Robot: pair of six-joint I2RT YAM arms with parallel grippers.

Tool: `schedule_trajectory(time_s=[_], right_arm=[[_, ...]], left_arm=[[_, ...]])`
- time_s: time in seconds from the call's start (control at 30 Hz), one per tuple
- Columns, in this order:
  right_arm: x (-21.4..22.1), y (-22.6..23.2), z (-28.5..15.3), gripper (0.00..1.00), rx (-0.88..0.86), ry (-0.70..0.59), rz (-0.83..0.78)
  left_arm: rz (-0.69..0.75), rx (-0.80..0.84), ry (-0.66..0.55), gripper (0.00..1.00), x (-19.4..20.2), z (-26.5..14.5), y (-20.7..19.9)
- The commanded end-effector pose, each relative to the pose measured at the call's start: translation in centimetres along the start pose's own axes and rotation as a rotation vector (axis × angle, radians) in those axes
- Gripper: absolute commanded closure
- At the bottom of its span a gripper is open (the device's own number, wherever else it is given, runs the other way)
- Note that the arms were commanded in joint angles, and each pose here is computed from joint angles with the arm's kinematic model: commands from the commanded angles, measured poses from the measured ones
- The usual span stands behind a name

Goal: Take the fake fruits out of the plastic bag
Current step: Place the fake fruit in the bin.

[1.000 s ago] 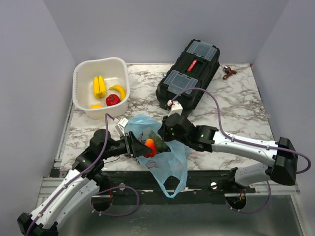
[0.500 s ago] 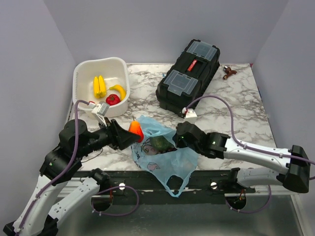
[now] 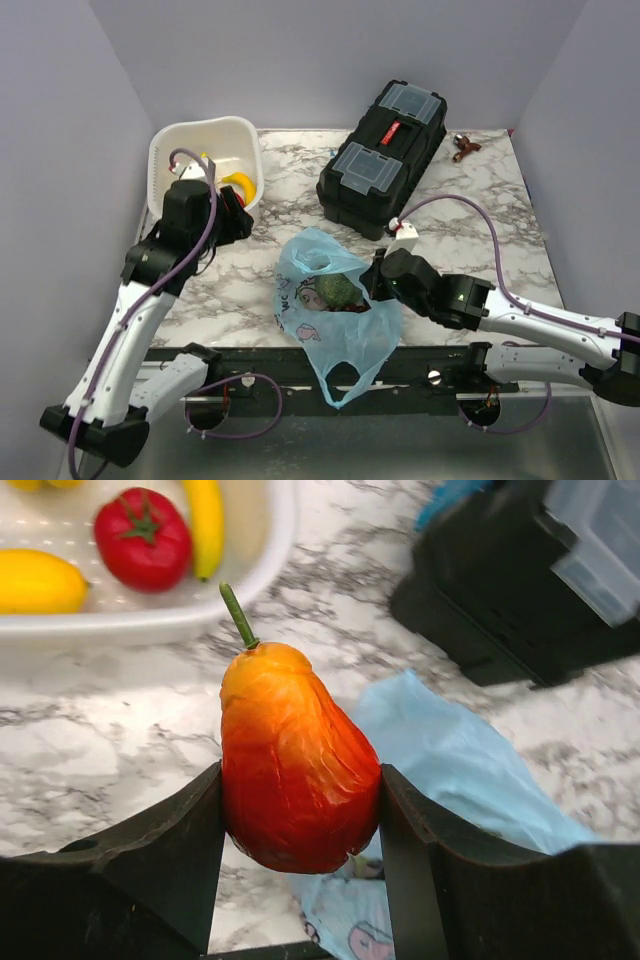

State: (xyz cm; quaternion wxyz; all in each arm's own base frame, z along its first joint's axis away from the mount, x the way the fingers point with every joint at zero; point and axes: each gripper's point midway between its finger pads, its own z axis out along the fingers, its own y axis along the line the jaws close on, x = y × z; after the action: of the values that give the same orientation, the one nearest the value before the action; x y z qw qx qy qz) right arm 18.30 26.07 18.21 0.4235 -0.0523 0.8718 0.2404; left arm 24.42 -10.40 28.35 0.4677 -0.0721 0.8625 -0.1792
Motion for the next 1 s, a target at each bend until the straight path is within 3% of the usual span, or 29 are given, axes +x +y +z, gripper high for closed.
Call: schedule_trajectory(time_s=[0.0, 0.13, 0.33, 0.57, 0.73, 0.97], right_arm=[[0.1, -1.2, -0.3, 0.99, 0.044, 0.005, -0.045], [-0.2, -1.7, 0.4, 0.99, 0.075, -0.021, -0.086], [0.0, -0.6, 1.3, 0.99, 0.029, -0.019, -0.107], [0.7, 0.4, 2.3, 0.99, 0.006, 0.024, -0.129], [1.1, 0.5, 2.2, 0.99, 0.004, 0.043, -0.12], [1.1, 0.1, 1.9, 0.99, 0.014, 0.039, -0.115]], left_arm=[[0.01, -0.161, -0.066, 0.72, -4.6, 3.0, 3.2], [-0.006, -0.305, -0.077, 0.72, -6.7, 6.8, 6.9], [-0.018, -0.445, 0.05, 0.73, -8.6, 13.6, 11.3], [-0.027, -0.512, 0.233, 0.74, -7.3, 21.6, 15.1], [-0.034, -0.533, 0.303, 0.74, -5.4, 24.2, 16.9], [-0.122, -0.471, 0.333, 0.45, -3.8, 25.5, 17.7]])
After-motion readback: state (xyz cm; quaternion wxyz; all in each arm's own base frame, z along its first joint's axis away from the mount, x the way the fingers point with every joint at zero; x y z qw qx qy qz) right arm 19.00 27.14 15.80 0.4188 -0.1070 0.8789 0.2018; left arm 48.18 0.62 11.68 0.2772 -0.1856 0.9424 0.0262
